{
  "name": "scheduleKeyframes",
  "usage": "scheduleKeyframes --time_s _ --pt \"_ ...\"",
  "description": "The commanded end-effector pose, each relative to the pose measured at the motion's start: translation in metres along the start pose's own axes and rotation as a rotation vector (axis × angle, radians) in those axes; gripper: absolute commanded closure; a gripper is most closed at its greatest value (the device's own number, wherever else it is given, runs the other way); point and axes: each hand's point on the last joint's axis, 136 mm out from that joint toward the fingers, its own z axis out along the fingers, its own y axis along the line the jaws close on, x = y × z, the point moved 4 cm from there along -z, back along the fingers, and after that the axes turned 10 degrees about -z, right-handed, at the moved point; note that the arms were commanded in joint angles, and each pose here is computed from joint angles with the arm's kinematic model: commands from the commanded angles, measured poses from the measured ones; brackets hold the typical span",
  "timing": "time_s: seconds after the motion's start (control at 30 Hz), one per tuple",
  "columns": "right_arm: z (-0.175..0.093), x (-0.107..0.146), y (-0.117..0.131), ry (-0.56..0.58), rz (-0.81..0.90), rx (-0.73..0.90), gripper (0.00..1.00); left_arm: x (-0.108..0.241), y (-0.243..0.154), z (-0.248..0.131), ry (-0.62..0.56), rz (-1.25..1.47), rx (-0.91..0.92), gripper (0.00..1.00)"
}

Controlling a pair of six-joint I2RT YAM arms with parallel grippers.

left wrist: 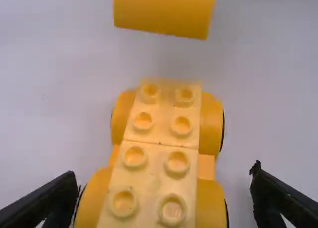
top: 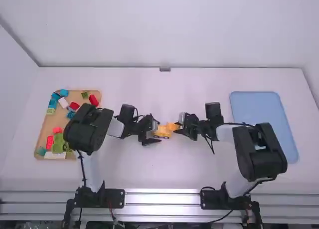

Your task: Assemble lego blocks to make yellow taxi

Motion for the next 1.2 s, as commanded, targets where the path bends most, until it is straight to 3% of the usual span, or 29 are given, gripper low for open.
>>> scheduleKeyframes --time_s 0.0,0.13,0.43,0.63,0.87,1.17 --pt "0.003 -0.012 -0.006 -0.022 -0.032 0.002 0.95 -0.004 0.002 0.003 -0.026 0.048 0.029 0.16" --pt "0.011 -0.018 -0.008 -0.007 -0.023 -0.002 0.96 -0.002 0.006 0.007 -0.022 0.035 0.032 0.31" --pt "0.017 -0.020 -0.005 0.010 -0.018 -0.020 0.97 0.003 0.000 0.007 -0.015 0.013 0.049 0.55" --pt "0.025 -0.011 0.003 0.013 0.012 -0.055 0.98 0.006 -0.009 0.006 -0.024 -0.007 0.077 0.57" --pt "0.037 -0.009 -0.016 -0.035 0.042 -0.065 0.95 0.008 -0.012 0.006 -0.023 -0.001 0.082 0.57" --pt "0.047 -0.008 0.000 0.012 -0.005 -0.149 0.99 0.008 -0.009 0.005 -0.019 -0.001 0.071 0.59"
